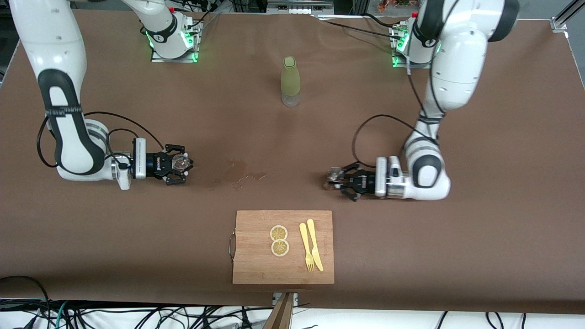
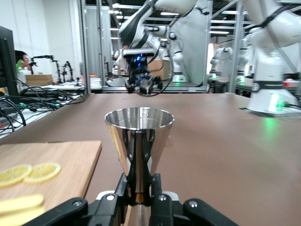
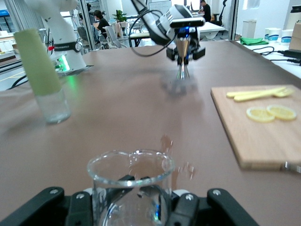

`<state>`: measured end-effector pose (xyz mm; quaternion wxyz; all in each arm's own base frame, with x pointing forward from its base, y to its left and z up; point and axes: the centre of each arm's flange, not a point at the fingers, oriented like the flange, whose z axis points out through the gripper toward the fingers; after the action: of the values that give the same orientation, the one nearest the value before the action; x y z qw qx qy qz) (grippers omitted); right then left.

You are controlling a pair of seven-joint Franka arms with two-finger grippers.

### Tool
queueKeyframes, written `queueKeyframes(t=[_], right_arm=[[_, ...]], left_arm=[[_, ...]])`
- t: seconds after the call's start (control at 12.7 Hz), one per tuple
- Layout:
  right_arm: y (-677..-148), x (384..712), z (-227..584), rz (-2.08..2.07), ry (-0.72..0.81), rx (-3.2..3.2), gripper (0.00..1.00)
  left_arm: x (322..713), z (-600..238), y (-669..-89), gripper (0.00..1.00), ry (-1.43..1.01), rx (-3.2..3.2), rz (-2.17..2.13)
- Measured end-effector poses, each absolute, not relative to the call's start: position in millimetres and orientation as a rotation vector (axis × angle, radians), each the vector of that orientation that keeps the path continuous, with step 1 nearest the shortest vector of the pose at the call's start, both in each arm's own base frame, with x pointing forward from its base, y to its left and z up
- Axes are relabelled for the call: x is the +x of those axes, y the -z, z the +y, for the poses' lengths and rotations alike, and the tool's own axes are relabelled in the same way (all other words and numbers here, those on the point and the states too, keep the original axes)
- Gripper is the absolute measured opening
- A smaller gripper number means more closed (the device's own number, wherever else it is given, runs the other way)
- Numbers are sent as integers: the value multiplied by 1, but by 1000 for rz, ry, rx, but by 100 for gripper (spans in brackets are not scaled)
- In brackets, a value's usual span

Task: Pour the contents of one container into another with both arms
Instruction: 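Move the glass cup back with the right gripper while the left gripper withdraws the jigger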

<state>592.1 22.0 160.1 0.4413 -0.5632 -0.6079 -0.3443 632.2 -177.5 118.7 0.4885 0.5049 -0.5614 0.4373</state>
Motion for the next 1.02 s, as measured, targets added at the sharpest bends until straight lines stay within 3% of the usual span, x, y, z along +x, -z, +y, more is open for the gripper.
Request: queueKeyframes(t=[0.32, 0.79, 0.87, 1.02], right_arm=[[-99, 563, -34, -1533, 924, -1362, 15], [-58, 547, -29, -1458, 949, -1326, 16], [-58, 547, -29, -1460, 950, -1327, 22], [-57, 548, -33, -1470, 942, -1336, 44]], left_arm=[[624, -48, -126, 22, -1009, 1169, -1403], [574, 137, -119, 22, -1051, 1190, -1439], [566, 158, -120, 22, -1064, 1200, -1437], [554, 182, -121, 22, -1077, 1217, -1430]])
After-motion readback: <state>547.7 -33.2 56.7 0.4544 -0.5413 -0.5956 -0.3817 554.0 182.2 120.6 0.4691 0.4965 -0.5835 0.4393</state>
